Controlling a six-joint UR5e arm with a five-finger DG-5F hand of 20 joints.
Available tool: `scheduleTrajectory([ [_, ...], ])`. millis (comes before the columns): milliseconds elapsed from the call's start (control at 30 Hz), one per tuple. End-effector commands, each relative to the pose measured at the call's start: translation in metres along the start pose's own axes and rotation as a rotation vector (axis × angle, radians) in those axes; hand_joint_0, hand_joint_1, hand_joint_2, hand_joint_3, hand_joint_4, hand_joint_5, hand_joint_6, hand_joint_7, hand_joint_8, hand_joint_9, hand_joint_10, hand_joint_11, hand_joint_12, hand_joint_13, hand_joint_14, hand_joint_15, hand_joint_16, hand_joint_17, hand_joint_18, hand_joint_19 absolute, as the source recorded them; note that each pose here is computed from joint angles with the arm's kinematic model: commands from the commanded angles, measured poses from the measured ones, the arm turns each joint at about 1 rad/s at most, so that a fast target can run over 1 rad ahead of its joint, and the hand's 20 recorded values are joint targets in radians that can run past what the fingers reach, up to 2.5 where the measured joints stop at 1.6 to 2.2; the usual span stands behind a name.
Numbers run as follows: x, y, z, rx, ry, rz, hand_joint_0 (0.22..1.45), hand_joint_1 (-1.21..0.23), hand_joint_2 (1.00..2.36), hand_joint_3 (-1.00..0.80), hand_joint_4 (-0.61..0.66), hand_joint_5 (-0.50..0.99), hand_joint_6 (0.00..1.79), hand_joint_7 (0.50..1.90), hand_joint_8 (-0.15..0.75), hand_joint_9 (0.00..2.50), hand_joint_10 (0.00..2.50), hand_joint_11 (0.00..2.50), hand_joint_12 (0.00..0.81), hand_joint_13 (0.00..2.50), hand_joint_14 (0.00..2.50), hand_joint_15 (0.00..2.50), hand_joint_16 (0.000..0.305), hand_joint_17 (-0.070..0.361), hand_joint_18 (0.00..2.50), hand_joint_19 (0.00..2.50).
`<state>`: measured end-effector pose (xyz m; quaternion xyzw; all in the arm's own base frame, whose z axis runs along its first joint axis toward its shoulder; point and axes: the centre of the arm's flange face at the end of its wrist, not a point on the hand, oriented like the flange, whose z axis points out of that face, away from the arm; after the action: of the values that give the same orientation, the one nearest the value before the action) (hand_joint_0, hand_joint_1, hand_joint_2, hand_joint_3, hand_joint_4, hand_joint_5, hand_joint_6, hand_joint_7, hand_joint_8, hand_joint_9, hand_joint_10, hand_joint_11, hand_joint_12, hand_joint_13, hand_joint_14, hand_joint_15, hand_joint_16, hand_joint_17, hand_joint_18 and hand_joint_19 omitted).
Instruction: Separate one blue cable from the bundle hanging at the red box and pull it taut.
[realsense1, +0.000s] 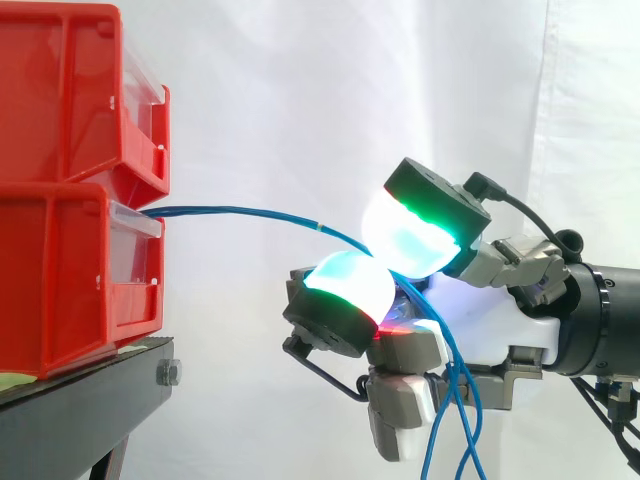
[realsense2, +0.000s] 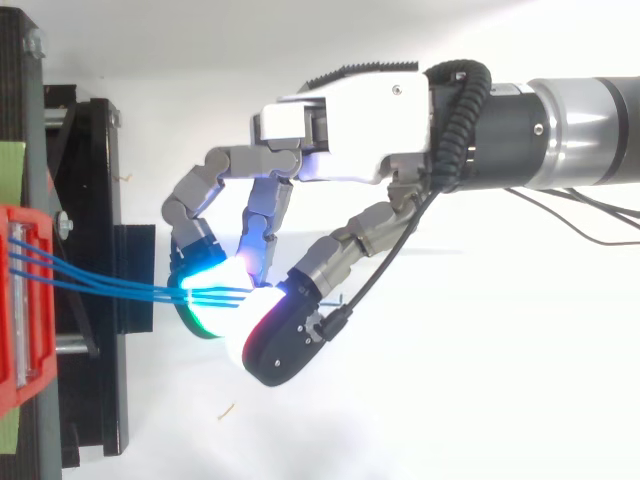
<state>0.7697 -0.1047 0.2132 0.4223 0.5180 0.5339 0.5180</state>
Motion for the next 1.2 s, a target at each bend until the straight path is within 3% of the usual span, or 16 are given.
scheduleTrajectory([
  [0, 0.0005, 0.0002, 0.0000, 0.000, 0.001, 0.000, 0.78, -0.95, 1.00, -0.50, 0.07, -0.17, 0.91, 1.24, 0.336, 1.13, 0.02, 0.89, 0.349, 1.15, 0.02, 0.59, 0.040, 0.091, 1.02, 0.49],
  [133, 0.0006, -0.0010, 0.0000, 0.001, 0.001, -0.001, 0.65, -0.94, 1.00, -0.50, 0.09, -0.15, 0.90, 1.32, 0.340, 1.18, 0.02, 0.91, 0.352, 1.16, 0.02, 0.60, 0.040, 0.089, 1.02, 0.53],
  [200, 0.0006, -0.0005, -0.0004, 0.001, 0.001, -0.001, 0.54, -0.88, 1.00, -0.50, 0.10, -0.14, 0.89, 1.22, 0.350, 1.21, 0.02, 0.90, 0.369, 1.19, 0.02, 0.61, 0.042, 0.094, 1.04, 0.55],
  [300, 0.0005, 0.0002, 0.0000, 0.000, 0.001, -0.001, 0.47, -0.87, 1.00, -0.50, 0.12, -0.13, 0.87, 1.21, 0.371, 1.23, 0.02, 0.89, 0.391, 1.22, 0.02, 0.61, 0.046, 0.104, 1.07, 0.54],
  [400, 0.0005, 0.0002, 0.0000, 0.000, 0.001, -0.001, 0.42, -0.77, 1.00, -0.50, 0.15, -0.12, 0.85, 1.17, 0.389, 1.26, 0.02, 0.87, 0.409, 1.24, 0.02, 0.59, 0.051, 0.115, 1.11, 0.54],
  [500, 0.0006, -0.0005, -0.0004, 0.001, 0.001, -0.001, 0.51, -0.64, 1.00, -0.50, 0.14, -0.12, 0.83, 1.18, 0.362, 1.25, 0.02, 0.86, 0.384, 1.22, 0.02, 0.60, 0.046, 0.103, 1.07, 0.59],
  [533, 0.0005, 0.0002, 0.0000, 0.000, 0.001, -0.001, 0.59, -0.54, 1.00, -0.50, 0.12, -0.13, 0.82, 1.21, 0.341, 1.24, 0.02, 0.85, 0.365, 1.21, 0.02, 0.62, 0.041, 0.093, 1.04, 0.64],
  [633, 0.0006, -0.0005, -0.0004, 0.001, 0.001, -0.001, 0.62, -0.54, 1.00, -0.49, 0.10, -0.13, 0.82, 1.22, 0.351, 1.24, 0.02, 0.85, 0.369, 1.21, 0.02, 0.63, 0.042, 0.094, 1.04, 0.66],
  [700, 0.0018, -0.0016, -0.0002, 0.003, 0.002, -0.001, 0.61, -0.58, 1.01, -0.33, 0.12, -0.15, 0.83, 1.26, 0.361, 1.20, 0.02, 0.86, 0.382, 1.20, 0.02, 0.63, 0.044, 0.098, 1.05, 0.66],
  [867, 0.0018, -0.0016, -0.0002, 0.003, 0.002, -0.001, 0.60, -0.73, 1.01, -0.17, 0.15, -0.17, 0.88, 1.23, 0.397, 1.14, 0.02, 0.86, 0.421, 1.20, 0.02, 0.60, 0.054, 0.121, 1.11, 0.59],
  [1067, 0.0017, -0.0004, -0.0001, 0.001, 0.002, -0.001, 0.66, -0.85, 1.02, -0.19, 0.08, -0.20, 0.89, 1.31, 0.355, 1.09, 0.02, 0.90, 0.379, 1.14, 0.02, 0.63, 0.046, 0.104, 1.02, 0.60],
  [1167, 0.0017, -0.0004, -0.0001, 0.001, 0.002, -0.003, 0.74, -0.92, 1.02, -0.27, 0.07, -0.20, 0.91, 1.26, 0.350, 1.11, 0.02, 0.94, 0.372, 1.15, 0.02, 0.61, 0.045, 0.101, 1.02, 0.56],
])
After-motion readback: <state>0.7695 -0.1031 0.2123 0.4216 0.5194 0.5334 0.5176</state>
